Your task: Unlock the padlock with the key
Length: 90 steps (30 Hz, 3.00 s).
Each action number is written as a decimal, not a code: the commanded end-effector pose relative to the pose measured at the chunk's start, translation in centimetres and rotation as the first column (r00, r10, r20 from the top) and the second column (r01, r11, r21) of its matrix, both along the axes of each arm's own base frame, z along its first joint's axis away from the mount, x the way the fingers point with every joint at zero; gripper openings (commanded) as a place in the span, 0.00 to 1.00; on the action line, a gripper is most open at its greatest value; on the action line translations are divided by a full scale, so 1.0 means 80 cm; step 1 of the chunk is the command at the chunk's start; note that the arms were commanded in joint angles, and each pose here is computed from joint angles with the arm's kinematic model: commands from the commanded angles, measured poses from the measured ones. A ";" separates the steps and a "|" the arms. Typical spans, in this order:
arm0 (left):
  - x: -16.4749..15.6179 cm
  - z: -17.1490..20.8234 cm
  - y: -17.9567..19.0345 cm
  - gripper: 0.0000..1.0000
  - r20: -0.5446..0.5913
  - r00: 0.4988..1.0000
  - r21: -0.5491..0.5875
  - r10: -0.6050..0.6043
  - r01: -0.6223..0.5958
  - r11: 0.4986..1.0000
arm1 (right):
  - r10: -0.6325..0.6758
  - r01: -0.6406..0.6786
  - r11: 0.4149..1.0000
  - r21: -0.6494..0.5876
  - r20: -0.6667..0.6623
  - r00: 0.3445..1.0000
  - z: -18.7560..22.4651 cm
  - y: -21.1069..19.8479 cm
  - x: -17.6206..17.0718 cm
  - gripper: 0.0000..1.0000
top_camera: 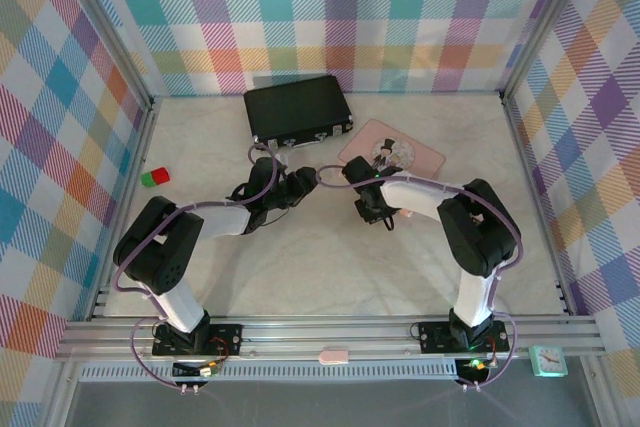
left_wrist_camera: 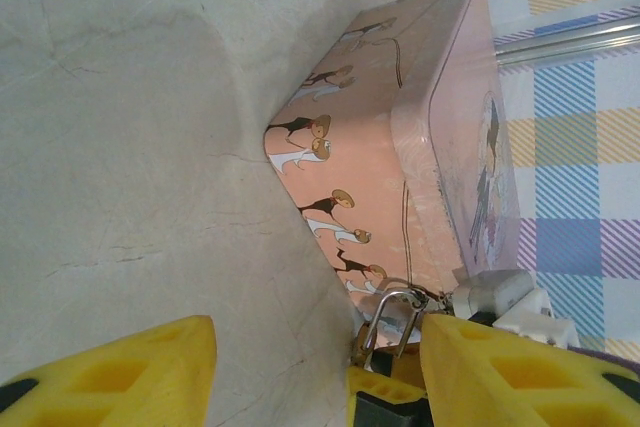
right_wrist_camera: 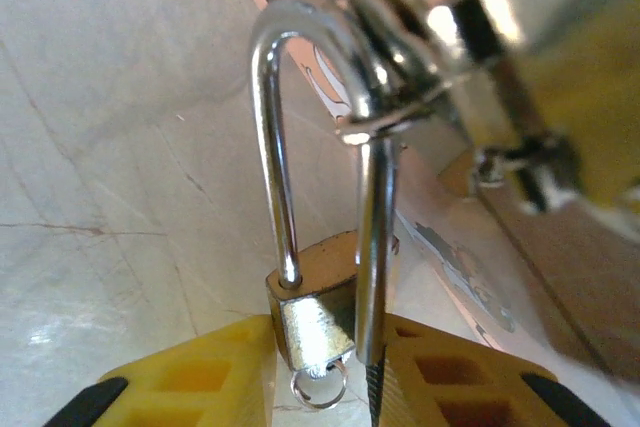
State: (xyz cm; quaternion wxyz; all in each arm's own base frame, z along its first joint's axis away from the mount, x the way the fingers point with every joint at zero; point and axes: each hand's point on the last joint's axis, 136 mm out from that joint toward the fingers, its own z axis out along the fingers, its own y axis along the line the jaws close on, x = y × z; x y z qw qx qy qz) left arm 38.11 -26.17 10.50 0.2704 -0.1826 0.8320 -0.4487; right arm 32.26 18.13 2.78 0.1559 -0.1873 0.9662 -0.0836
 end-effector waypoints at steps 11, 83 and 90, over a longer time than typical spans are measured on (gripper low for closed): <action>0.003 0.017 -0.005 0.56 0.050 0.999 -0.075 -0.014 0.018 0.997 | -0.038 0.038 0.999 -0.003 0.053 0.998 0.002 -0.005 0.009 0.48; -0.011 -0.062 -0.177 0.00 0.008 0.973 -0.093 -0.232 0.231 0.968 | 0.195 -0.148 0.816 0.558 -0.025 0.980 0.069 0.044 -0.008 0.21; 0.000 -0.056 -0.165 0.00 0.021 0.988 -0.089 -0.153 0.155 0.984 | -0.043 0.026 0.761 0.648 0.011 0.999 0.147 0.024 -0.008 0.57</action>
